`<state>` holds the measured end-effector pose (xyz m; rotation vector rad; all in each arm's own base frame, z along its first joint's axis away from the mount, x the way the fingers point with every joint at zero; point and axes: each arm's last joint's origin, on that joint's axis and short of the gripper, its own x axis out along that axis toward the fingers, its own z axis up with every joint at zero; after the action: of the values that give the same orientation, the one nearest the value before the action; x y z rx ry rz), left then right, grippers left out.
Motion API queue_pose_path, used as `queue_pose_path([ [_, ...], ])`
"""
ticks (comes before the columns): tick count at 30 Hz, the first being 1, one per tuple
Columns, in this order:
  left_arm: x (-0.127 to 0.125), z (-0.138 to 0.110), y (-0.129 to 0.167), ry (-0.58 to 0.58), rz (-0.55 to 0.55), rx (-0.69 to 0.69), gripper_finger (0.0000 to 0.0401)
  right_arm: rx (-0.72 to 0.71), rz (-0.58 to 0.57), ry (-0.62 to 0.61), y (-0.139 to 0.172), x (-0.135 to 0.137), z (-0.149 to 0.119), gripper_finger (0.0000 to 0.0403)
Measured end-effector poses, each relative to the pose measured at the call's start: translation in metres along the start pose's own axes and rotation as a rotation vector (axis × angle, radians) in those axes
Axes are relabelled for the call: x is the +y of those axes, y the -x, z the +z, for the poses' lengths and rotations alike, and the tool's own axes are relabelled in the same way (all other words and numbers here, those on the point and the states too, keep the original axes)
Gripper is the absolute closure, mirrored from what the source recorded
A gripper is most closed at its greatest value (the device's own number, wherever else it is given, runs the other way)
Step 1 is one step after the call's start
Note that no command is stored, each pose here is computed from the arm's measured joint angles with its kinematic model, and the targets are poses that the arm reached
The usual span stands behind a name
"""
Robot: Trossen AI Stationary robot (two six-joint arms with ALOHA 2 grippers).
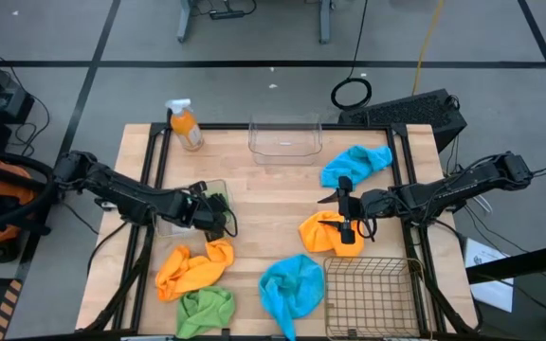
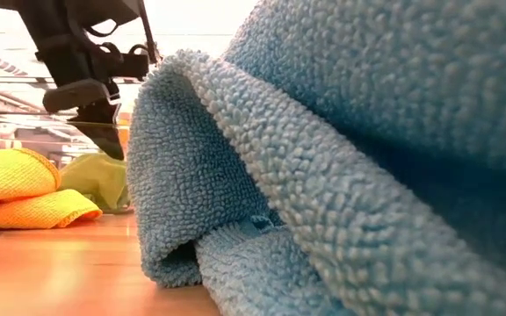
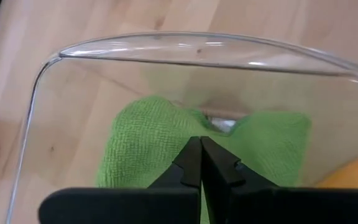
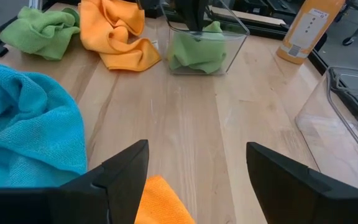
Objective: Sort microfiber towel by color & place in baskets
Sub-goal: Put the top green microfiber towel into the bottom transparent bin, then put the green microfiber towel into the bottom transparent bin
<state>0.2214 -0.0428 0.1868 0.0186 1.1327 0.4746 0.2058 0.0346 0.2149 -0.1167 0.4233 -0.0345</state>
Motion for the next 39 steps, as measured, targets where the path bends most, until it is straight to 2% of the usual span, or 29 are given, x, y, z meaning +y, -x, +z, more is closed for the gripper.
queue_pose_path([
  [10, 0.008, 0.008, -0.008, -0.053, 0.01, -0.001, 0.0398, 0.002, 0.001, -0.006, 0.0, 0.0, 0.0, 0.0145],
  [16, 0.017, 0.013, 0.021, 0.022, 0.01, 0.137, 0.0394, 0.004, -0.001, 0.003, 0.0, 0.0, 0.0, 0.0145],
  [21, 0.017, 0.028, 0.059, 0.126, -0.008, 0.143, 0.0382, 0.005, -0.001, 0.004, 0.0, -0.001, 0.0, 0.0145],
  [27, -0.015, 0.033, 0.098, 0.127, -0.172, 0.006, 0.038, 0.011, -0.001, -0.009, 0.0, 0.0, -0.001, 0.0145],
  [32, -0.053, 0.021, 0.122, 0.122, -0.358, -0.11, 0.0379, 0.021, -0.001, -0.007, 0.0, 0.0, -0.002, 0.0145],
  [39, -0.107, -0.001, 0.146, 0.078, -0.634, -0.169, 0.0378, 0.019, -0.001, -0.008, 0.0, 0.0, -0.002, 0.0145],
])
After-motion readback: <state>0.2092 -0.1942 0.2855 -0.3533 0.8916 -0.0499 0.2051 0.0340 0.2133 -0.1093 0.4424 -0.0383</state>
